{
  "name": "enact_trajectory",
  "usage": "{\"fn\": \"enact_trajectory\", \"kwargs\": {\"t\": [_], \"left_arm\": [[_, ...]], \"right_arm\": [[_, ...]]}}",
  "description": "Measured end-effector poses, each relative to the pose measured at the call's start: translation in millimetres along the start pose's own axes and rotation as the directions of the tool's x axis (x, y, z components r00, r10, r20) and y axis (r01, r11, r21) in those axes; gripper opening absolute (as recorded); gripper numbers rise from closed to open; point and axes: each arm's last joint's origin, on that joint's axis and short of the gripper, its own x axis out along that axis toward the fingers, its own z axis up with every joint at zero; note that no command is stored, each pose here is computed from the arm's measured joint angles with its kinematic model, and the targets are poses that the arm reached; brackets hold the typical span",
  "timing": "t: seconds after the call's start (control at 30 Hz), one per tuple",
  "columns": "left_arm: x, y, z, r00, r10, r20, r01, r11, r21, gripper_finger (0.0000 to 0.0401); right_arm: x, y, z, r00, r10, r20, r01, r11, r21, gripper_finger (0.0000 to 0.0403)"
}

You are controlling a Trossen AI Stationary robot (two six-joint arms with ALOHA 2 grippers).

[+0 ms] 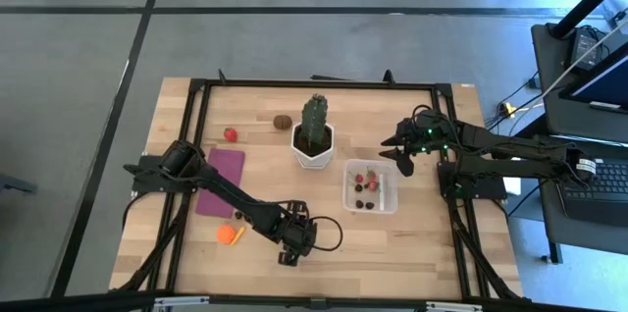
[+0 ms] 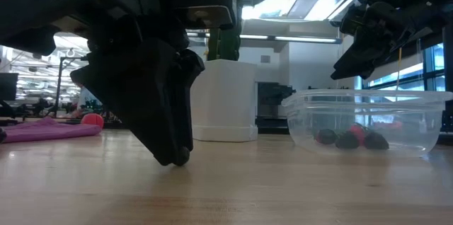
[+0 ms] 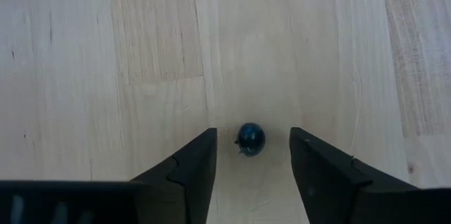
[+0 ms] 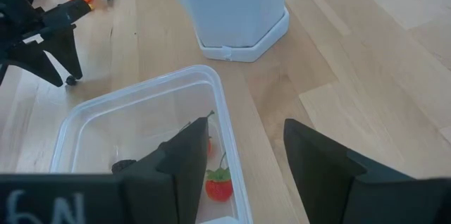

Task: Pick and placing Produce into tupperware
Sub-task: Put the blueberry into the transparent bin

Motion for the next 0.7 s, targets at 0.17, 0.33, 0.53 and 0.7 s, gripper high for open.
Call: {"fn": "enact_trajectory", "kwargs": {"t": [0.17,0.33,0.53,0.7], "left_arm": [[5.1,-0.9,0.6,1.0,-0.001,0.011,0.001,1.0,-0.001,0.0175],[10.4,-0.9,0.4,1.0,-0.003,0.002,0.003,1.0,-0.004,0.018],[10.4,-0.7,0.5,1.0,-0.002,0.006,0.002,1.0,-0.001,0.0181],[10.3,-2.2,0.4,1.0,0.0,0.014,0.0,1.0,0.005,0.0179]], "right_arm": [[0.0,0.0,0.0,1.0,0.0,0.0,0.0,1.0,0.0,0.0188],[0.1,0.0,-0.4,1.0,0.0,-0.004,0.0,1.0,0.001,0.0188],[0.1,0.0,-0.8,1.0,0.0,-0.008,0.0,1.0,0.001,0.0188],[0.1,0.0,-0.8,1.0,0.0,-0.008,0.0,1.0,0.001,0.0188]]}}
